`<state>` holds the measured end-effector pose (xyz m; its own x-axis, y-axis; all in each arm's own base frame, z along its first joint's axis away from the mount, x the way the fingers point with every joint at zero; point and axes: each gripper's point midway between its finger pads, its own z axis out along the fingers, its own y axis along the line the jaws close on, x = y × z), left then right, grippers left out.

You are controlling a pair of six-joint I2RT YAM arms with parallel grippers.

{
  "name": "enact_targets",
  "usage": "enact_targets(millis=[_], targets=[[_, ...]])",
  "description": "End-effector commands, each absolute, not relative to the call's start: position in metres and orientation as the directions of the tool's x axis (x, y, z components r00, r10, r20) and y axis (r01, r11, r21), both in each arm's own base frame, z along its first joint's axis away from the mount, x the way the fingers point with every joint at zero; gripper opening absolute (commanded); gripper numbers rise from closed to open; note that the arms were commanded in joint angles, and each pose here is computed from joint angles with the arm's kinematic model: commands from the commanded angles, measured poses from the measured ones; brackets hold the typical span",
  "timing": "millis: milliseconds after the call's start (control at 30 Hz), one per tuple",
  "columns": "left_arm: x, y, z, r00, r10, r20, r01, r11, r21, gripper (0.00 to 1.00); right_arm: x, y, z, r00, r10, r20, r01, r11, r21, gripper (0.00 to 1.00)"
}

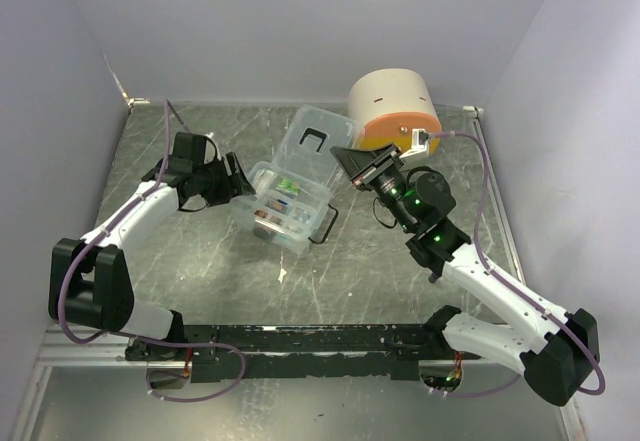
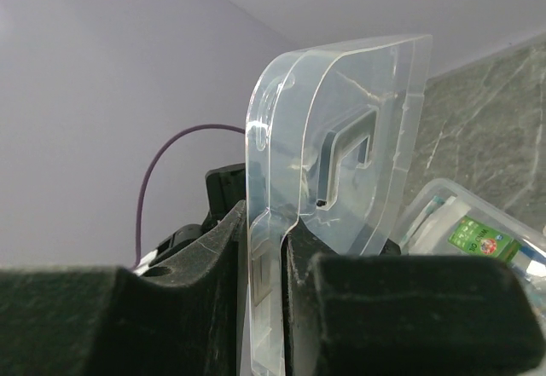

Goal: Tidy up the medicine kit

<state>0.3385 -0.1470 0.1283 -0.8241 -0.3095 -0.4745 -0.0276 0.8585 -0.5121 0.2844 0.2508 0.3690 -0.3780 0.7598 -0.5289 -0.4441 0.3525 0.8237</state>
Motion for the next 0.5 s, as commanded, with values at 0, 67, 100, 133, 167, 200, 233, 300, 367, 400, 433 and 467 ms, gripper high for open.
enact_targets(millis=[0, 67, 100, 133, 167, 200, 233, 300, 367, 400, 433, 467], targets=[[0.321, -0.17, 0.131, -0.872, -0.249, -0.422, 0.061, 0.799, -0.598, 0.76, 0.281, 0.245, 0.365, -0.376, 0.762, -0.526, -0.429, 0.36, 0.828, 0.16], [0.316, -0.178, 0.132, -0.885, -0.237, -0.401, 0.084, 0.766, -0.638, 0.75, 0.281, 0.244, 0.362, -0.382, 0.763, -0.522, -0.42, 0.36, 0.833, 0.16], [0.314, -0.183, 0.135, -0.89, -0.23, -0.395, 0.1, 0.745, -0.659, 0.75, 0.28, 0.244, 0.361, -0.386, 0.761, -0.521, -0.417, 0.36, 0.834, 0.16], [0.311, -0.188, 0.137, -0.896, -0.224, -0.384, 0.113, 0.72, -0.685, 0.75, 0.28, 0.245, 0.36, -0.391, 0.76, -0.519, -0.413, 0.359, 0.837, 0.16], [0.309, -0.193, 0.14, -0.901, -0.217, -0.376, 0.127, 0.697, -0.706, 0.75, 0.279, 0.246, 0.359, -0.399, 0.757, -0.517, -0.412, 0.356, 0.839, 0.16], [0.307, -0.195, 0.141, -0.905, -0.214, -0.368, 0.132, 0.68, -0.721, 0.75, 0.279, 0.246, 0.358, -0.406, 0.756, -0.514, -0.41, 0.352, 0.841, 0.16], [0.307, -0.195, 0.143, -0.904, -0.213, -0.371, 0.137, 0.678, -0.722, 0.75, 0.278, 0.248, 0.357, -0.416, 0.754, -0.509, -0.406, 0.346, 0.846, 0.16], [0.311, -0.187, 0.142, -0.892, -0.227, -0.391, 0.118, 0.718, -0.686, 0.75, 0.277, 0.252, 0.357, -0.441, 0.749, -0.495, -0.407, 0.324, 0.854, 0.16], [0.318, -0.17, 0.141, -0.868, -0.254, -0.426, 0.075, 0.783, -0.618, 0.77, 0.275, 0.257, 0.358, -0.466, 0.743, -0.481, -0.413, 0.298, 0.861, 0.16], [0.321, -0.161, 0.143, -0.853, -0.267, -0.448, 0.055, 0.808, -0.586, 0.78, 0.275, 0.26, 0.359, -0.476, 0.741, -0.473, -0.414, 0.286, 0.864, 0.15], [0.324, -0.154, 0.146, -0.837, -0.279, -0.47, 0.04, 0.826, -0.562, 0.8, 0.275, 0.263, 0.359, -0.488, 0.739, -0.464, -0.412, 0.274, 0.869, 0.15], [0.326, -0.147, 0.151, -0.822, -0.29, -0.49, 0.029, 0.838, -0.545, 0.81, 0.276, 0.265, 0.357, -0.5, 0.735, -0.458, -0.409, 0.266, 0.873, 0.15]])
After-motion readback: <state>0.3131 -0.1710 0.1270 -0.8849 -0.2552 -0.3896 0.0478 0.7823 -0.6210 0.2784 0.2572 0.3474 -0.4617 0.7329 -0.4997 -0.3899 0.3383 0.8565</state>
